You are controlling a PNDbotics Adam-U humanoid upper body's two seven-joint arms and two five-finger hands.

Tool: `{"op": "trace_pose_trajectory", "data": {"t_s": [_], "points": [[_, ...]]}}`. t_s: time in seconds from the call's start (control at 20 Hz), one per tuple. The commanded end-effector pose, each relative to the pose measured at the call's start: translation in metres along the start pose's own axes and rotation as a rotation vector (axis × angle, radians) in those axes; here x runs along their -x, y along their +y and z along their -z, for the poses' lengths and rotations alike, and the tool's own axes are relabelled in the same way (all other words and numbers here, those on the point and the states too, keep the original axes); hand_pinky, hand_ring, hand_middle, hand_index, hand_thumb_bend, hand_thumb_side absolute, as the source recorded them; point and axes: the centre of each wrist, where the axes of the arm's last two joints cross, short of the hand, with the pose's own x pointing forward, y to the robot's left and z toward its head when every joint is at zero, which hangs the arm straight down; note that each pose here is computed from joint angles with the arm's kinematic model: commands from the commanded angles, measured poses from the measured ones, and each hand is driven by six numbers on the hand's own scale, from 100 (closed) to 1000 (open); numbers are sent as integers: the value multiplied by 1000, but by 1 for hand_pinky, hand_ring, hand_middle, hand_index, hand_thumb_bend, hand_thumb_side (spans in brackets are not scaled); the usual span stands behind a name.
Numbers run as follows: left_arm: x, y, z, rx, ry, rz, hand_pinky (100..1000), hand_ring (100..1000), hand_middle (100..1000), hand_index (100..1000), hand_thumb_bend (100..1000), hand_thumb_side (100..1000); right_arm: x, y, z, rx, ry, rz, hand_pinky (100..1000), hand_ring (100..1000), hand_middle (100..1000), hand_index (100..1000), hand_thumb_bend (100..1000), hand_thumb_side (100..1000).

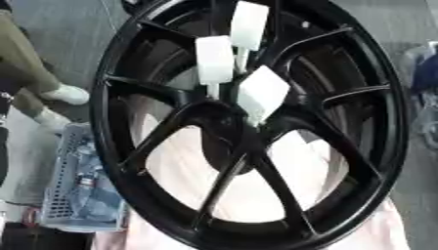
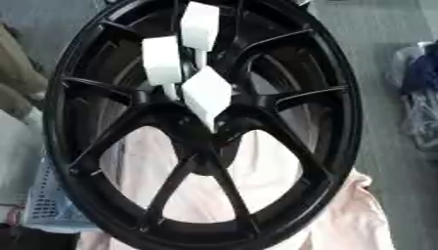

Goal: Pull the pin out of the wheel hub.

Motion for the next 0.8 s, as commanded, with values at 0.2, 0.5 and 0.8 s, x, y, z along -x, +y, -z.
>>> {"op": "trace_pose_trajectory", "data": {"t_s": [0.2,0.5,0.8], "points": [[-7,0,4,12,-32,4,901,706,638,747,100,725,5,-1,-4,20,51,-40,737,1000,954,915,360,134],[-7,0,5,15,-35,0,901,706,637,746,100,722,4,-2,-3,58,22,-5,690,988,924,900,282,138],[-7,0,5,17,-39,-4,900,705,635,746,100,717,-6,-1,3,183,-167,181,583,881,797,852,100,337]]}}
